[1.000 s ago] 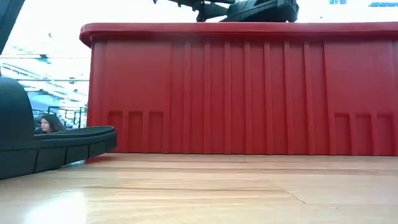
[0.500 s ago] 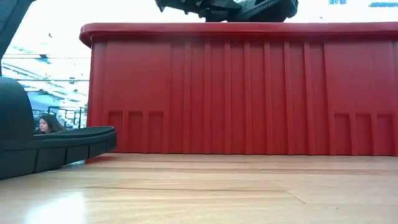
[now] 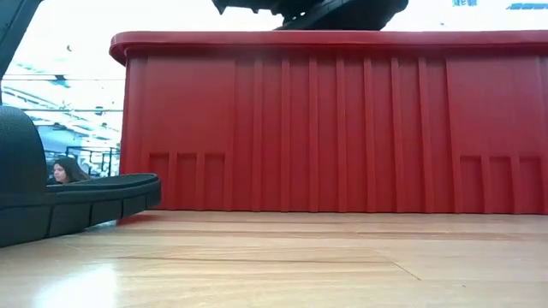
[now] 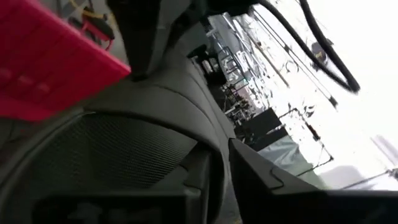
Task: Pick and place slides into bin
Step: Put the right black slide on top of the other black slide into the red bin
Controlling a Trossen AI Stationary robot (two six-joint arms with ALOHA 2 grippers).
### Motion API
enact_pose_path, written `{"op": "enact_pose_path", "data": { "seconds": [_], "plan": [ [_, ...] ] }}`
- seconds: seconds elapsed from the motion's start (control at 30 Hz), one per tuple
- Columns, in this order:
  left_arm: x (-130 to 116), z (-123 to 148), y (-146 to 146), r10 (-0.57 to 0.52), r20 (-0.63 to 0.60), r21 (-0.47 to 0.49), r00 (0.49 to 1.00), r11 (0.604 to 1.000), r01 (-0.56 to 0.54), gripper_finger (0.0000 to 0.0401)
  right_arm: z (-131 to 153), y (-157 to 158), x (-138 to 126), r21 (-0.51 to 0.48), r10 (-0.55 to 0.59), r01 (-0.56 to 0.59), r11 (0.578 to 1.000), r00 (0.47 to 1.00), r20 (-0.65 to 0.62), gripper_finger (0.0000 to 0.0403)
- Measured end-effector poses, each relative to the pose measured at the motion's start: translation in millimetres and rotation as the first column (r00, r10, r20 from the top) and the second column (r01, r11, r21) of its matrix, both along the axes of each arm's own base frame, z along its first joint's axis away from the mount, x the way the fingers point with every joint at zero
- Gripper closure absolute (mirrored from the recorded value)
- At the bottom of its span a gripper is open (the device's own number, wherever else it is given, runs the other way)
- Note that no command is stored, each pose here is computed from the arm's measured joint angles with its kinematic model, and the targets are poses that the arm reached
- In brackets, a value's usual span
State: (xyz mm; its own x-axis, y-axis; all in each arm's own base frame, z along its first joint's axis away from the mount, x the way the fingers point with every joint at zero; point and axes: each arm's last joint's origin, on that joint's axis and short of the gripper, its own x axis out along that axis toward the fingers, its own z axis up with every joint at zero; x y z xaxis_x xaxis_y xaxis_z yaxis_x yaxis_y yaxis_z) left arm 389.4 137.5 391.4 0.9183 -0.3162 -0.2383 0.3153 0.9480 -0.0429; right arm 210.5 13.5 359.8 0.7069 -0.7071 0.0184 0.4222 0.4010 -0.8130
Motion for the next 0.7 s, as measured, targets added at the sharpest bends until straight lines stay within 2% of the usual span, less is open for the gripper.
{"op": "enact_pose_path", "data": {
  "seconds": [0.2,0.3,0.43,0.6,0.7],
  "plan": [
    [-7.4,4.8,5.9,0.020,0.001,-0.004,1.000,1.000,-0.020,0.0399,-1.6,0.0,0.4,0.101,-0.004,-0.005,0.995,0.996,0.088,0.0310],
    [-7.7,4.4,6.0,0.021,-0.004,-0.004,1.000,1.000,-0.021,0.0399,-5.4,-0.1,0.4,0.194,-0.028,-0.005,0.981,0.985,0.168,0.0296],
    [-8.7,4.6,7.5,0.038,-0.001,0.023,0.999,0.999,-0.038,0.0400,-4.5,1.2,-3.1,0.316,-0.068,-0.030,0.948,0.953,0.295,0.0287],
    [-11.3,5.7,11.0,0.048,0.000,0.034,0.999,0.998,-0.048,0.0400,1.1,8.1,-8.7,0.372,-0.056,-0.100,0.923,0.921,0.387,0.0290],
    [-15.3,6.2,23.3,0.183,-0.008,0.078,0.983,0.980,-0.182,0.0401,4.8,15.7,-12.5,0.418,-0.018,-0.198,0.887,0.888,0.459,0.0292]
  ]
}}
